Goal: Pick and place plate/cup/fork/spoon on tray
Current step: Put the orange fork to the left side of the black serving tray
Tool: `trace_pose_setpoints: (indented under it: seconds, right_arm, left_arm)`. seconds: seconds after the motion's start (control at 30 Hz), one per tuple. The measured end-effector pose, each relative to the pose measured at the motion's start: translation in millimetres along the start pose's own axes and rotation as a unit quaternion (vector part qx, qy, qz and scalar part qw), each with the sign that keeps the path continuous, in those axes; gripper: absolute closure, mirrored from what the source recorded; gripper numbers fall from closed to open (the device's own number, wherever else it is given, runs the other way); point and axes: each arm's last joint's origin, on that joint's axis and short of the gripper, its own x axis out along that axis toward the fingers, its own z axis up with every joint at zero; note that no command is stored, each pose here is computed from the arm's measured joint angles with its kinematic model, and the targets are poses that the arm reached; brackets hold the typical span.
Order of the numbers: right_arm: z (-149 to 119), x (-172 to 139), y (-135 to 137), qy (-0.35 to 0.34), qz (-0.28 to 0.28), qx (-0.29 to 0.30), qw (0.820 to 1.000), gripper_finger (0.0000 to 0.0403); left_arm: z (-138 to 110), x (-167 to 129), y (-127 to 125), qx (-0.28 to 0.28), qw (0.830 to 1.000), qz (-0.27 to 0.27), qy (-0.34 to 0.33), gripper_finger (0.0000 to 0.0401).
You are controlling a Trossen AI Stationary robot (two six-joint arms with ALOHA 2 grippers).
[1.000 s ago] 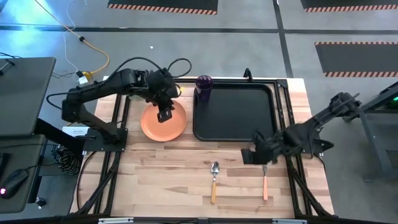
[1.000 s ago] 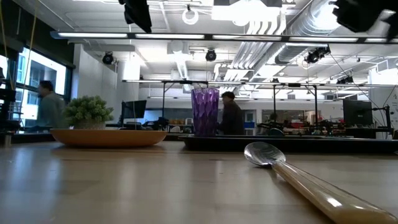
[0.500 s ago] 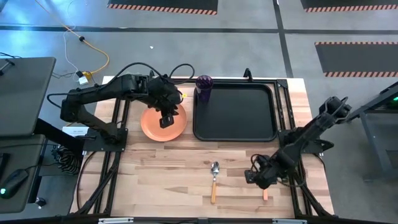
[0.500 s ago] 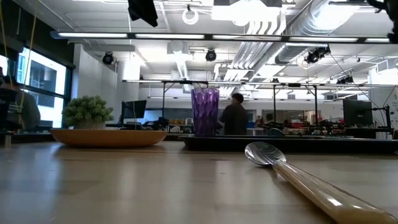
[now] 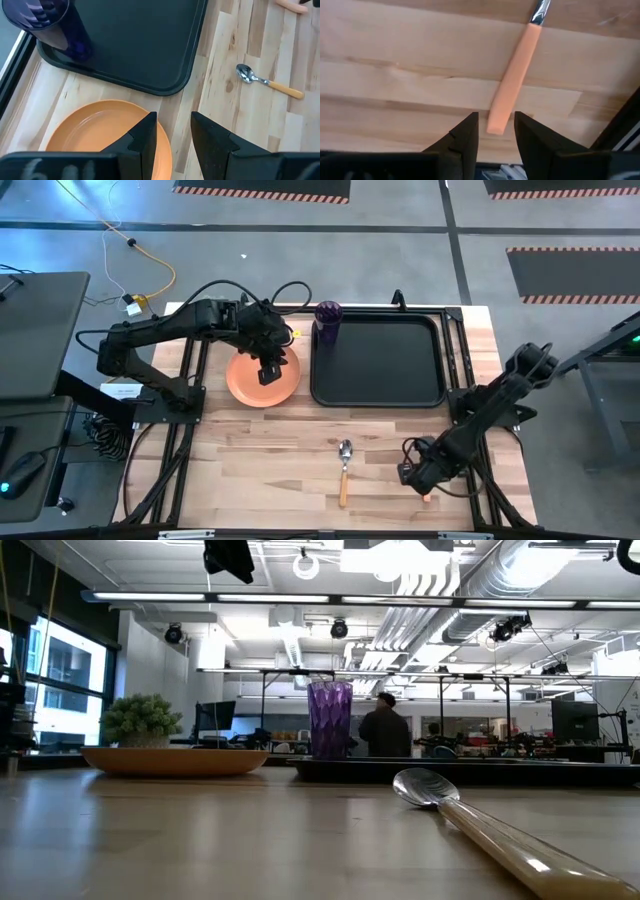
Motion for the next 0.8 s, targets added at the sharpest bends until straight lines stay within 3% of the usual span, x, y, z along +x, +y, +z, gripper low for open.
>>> trace_pose_setpoints:
  seconds: [0.4, 0.8]
  right_arm:
    - [5, 22, 1, -0.041, -0.049, 0.012, 0.998, 0.0211]
    - [8, 41, 4, -0.063, -0.072, 0.019, 0.995, 0.0245]
  left_arm:
    - [0, 0, 0, 0.0, 1.0, 0.0, 0.0, 0.029]
    - [0, 0, 0, 0.015, 1.0, 0.0, 0.0, 0.029]
